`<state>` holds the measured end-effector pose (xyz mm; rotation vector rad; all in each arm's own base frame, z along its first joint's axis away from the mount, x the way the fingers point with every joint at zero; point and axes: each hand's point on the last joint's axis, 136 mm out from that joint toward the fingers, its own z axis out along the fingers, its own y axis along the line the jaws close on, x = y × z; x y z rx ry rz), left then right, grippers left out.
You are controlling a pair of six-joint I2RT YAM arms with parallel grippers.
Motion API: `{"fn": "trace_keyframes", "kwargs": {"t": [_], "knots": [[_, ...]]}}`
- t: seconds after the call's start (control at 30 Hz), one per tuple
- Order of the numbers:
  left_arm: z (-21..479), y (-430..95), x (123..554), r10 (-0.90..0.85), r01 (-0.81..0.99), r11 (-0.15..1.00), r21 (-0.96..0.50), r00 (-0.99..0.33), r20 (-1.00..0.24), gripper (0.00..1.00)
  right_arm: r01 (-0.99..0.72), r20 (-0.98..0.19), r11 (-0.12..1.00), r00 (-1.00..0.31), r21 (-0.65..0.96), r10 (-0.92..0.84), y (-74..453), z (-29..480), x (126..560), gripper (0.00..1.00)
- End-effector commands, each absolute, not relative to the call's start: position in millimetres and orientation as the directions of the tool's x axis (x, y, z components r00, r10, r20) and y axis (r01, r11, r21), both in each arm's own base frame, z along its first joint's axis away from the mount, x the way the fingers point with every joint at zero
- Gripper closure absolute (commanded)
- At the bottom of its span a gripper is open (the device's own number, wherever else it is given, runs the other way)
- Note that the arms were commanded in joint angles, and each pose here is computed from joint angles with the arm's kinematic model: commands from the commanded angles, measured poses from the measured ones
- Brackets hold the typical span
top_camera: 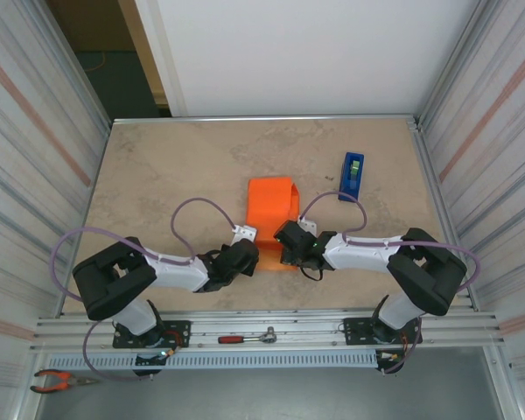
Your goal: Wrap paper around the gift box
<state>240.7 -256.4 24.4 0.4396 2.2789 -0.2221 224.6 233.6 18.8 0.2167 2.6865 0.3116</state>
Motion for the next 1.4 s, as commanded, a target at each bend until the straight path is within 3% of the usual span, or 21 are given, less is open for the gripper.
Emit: {"fn": "trace_keyframes", "kwargs": {"t": [0.0, 0.03, 0.13, 0.2, 0.3, 0.37, 0.6, 0.77, 0.87, 1.0, 1.37], "knots": [[30.0, -266.2, 242.6, 0.232, 0.386, 0.922, -0.036, -0.624, -0.746, 0.92, 0.098, -0.392, 0.962, -0.899, 0.253, 0.194, 238.2, 19.8, 225.2, 0.82], [29.3, -265.4, 242.3, 0.234, 0.384, 0.923, -0.034, -0.626, -0.744, 0.85, 0.100, -0.392, 0.963, -0.899, 0.250, 0.195, 237.5, 19.9, 225.2, 0.76], [30.6, -266.4, 242.1, 0.241, 0.394, 0.919, -0.031, -0.621, -0.746, 1.00, 0.096, -0.389, 0.963, -0.901, 0.251, 0.191, 237.8, 18.3, 224.3, 0.94], [31.9, -266.0, 242.5, 0.244, 0.395, 0.918, -0.028, -0.619, -0.747, 1.00, 0.093, -0.386, 0.963, -0.903, 0.255, 0.189, 238.4, 17.3, 223.7, 0.98], [34.4, -263.8, 241.9, 0.250, 0.396, 0.918, -0.018, -0.616, -0.747, 0.83, 0.091, -0.381, 0.963, -0.906, 0.253, 0.186, 238.4, 16.6, 222.6, 0.88], [39.7, -262.5, 242.4, 0.253, 0.396, 0.918, -0.012, -0.608, -0.753, 0.70, 0.092, -0.380, 0.964, -0.906, 0.250, 0.185, 236.7, 17.3, 221.5, 0.72], [71.6, -255.9, 242.0, 0.264, 0.421, 0.907, -0.002, -0.571, -0.778, 0.42, 0.080, -0.394, 0.967, -0.902, 0.242, 0.173, 226.5, 31.7, 213.5, 0.45], [102.0, -239.4, 248.3, 0.221, 0.403, 0.915, -0.023, -0.549, -0.806, 0.01, 0.076, -0.416, 0.964, -0.891, 0.255, 0.180, 211.5, 50.4, 205.0, 0.29], [118.6, -228.7, 254.0, 0.177, 0.390, 0.919, -0.054, -0.534, -0.827, 0.01, 0.071, -0.432, 0.957, -0.881, 0.281, 0.192, 205.3, 62.5, 202.8, 0.13], [130.8, -221.7, 262.8, 0.136, 0.403, 0.909, -0.108, -0.529, -0.837, 0.01, 0.063, -0.438, 0.948, -0.876, 0.312, 0.203, 204.3, 72.5, 205.9, 0.04], [114.5, -233.8, 264.6, 0.183, 0.465, 0.876, -0.132, -0.571, -0.800, 0.01, 0.066, -0.410, 0.960, -0.895, 0.271, 0.177, 224.2, 56.1, 224.5, 0.04]]}}
